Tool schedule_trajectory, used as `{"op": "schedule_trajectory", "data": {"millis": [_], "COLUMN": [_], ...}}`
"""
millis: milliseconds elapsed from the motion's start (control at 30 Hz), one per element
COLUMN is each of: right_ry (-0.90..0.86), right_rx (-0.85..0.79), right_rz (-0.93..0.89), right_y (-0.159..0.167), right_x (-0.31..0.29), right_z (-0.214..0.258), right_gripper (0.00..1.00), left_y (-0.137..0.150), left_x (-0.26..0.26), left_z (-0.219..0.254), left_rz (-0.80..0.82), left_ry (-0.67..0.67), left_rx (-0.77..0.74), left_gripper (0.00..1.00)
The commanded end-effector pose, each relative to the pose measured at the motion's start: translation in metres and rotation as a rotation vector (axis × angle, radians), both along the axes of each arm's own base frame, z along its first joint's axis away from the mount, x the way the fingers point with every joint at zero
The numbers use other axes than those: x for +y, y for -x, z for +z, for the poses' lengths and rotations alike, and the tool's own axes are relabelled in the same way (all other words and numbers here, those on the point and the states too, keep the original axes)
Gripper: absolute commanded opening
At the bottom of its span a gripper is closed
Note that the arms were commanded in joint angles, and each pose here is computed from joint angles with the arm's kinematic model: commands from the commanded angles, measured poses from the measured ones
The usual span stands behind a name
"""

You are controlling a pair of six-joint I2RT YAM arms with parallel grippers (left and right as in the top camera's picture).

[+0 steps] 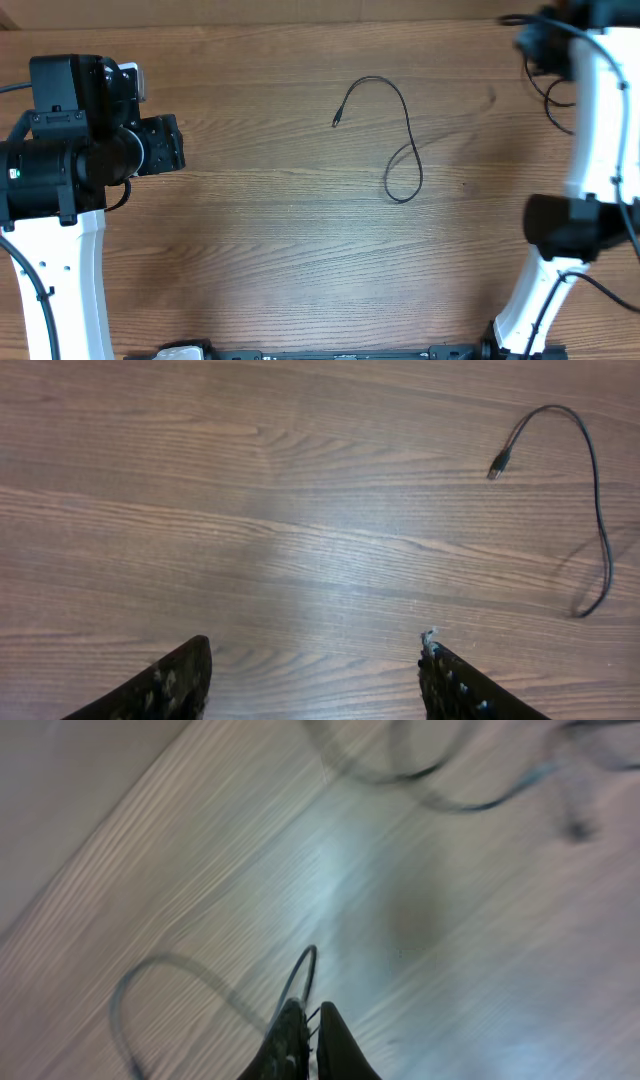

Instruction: Untangle cables

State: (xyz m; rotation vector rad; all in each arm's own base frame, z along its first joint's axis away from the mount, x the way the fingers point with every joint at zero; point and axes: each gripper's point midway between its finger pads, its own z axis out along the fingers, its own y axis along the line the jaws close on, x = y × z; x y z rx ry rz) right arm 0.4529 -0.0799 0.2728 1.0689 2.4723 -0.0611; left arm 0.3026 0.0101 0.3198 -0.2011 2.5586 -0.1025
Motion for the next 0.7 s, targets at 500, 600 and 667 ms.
{"op": "schedule_trajectory", "data": {"millis": [500,600,667], "right_ry": [0.080,-0.056,-0.123], "right_rx": [-0.565,-0.418,-0.313], "right_rz": [0.202,0.261,0.291], "right_y": [0.093,0.075,0.069], "right_x": [0.018,0.036,0.049], "right_z": [0.206,0.158,0.127], "right_gripper": [0.27,0.38,0.41], "left_y": [-0.009,-0.015,-0.020], "left_x": [-0.013,-0.031,-0.036], "left_z": [0.010,0.014,0.016], "left_rz": [-0.056,-0.122,-0.137], "left_ry": [0.051,0.123,0.126], "left_rx": [-0.054,-0.081,-0.096], "left_gripper": [0.67,0.68,0.67]}}
